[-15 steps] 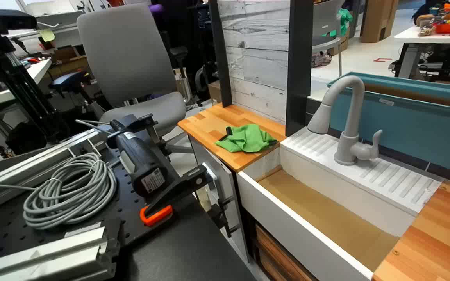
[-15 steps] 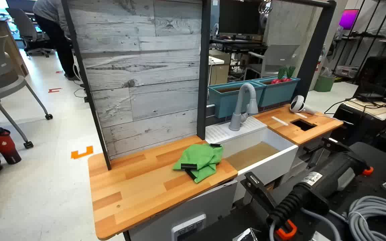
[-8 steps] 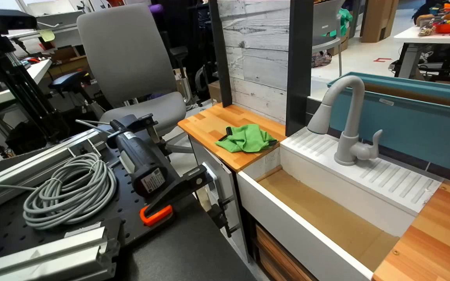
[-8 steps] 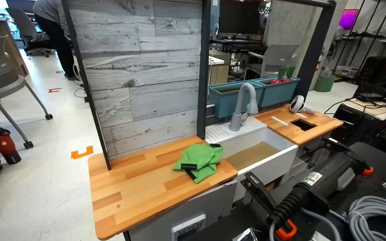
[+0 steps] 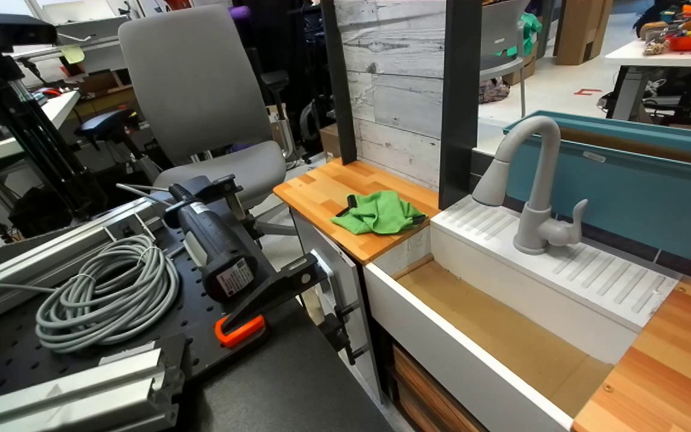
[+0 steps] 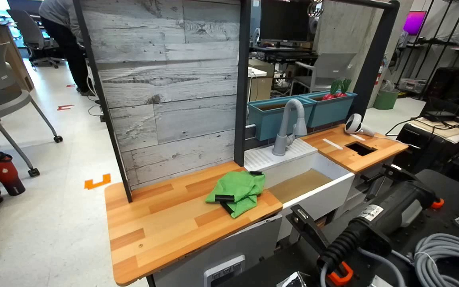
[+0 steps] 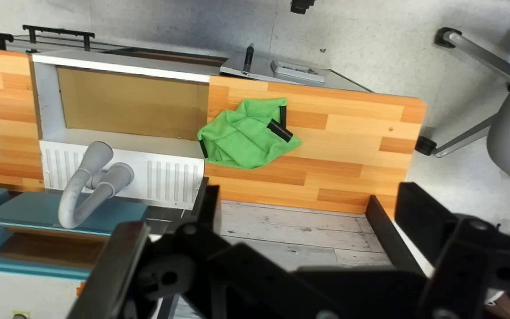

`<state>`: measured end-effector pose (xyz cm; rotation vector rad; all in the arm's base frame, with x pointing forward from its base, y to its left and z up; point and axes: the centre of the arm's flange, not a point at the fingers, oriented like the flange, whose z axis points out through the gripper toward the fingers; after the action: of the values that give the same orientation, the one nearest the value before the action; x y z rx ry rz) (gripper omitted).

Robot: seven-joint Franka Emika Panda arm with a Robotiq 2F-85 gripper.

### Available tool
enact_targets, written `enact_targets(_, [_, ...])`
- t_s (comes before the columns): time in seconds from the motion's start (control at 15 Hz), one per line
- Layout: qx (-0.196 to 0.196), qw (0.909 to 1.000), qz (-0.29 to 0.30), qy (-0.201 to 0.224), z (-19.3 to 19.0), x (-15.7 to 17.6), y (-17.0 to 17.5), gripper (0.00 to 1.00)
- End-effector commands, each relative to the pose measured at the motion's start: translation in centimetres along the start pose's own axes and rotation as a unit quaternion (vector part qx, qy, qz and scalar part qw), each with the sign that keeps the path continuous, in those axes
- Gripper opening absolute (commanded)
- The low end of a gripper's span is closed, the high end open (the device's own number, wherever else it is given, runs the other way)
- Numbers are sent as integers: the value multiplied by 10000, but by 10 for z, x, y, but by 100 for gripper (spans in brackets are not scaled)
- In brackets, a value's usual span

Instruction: Move the green towel to the left

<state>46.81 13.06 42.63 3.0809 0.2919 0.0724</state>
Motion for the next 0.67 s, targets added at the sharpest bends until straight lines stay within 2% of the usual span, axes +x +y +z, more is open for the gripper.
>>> enact_targets(0.0, [-51, 9991, 396, -152, 51, 34, 32, 100])
enact_targets(0.27, [-89, 9946, 988, -310, 122, 53, 79, 100])
enact_targets(0.6, [-63, 9819, 1702, -831, 218, 79, 126, 100])
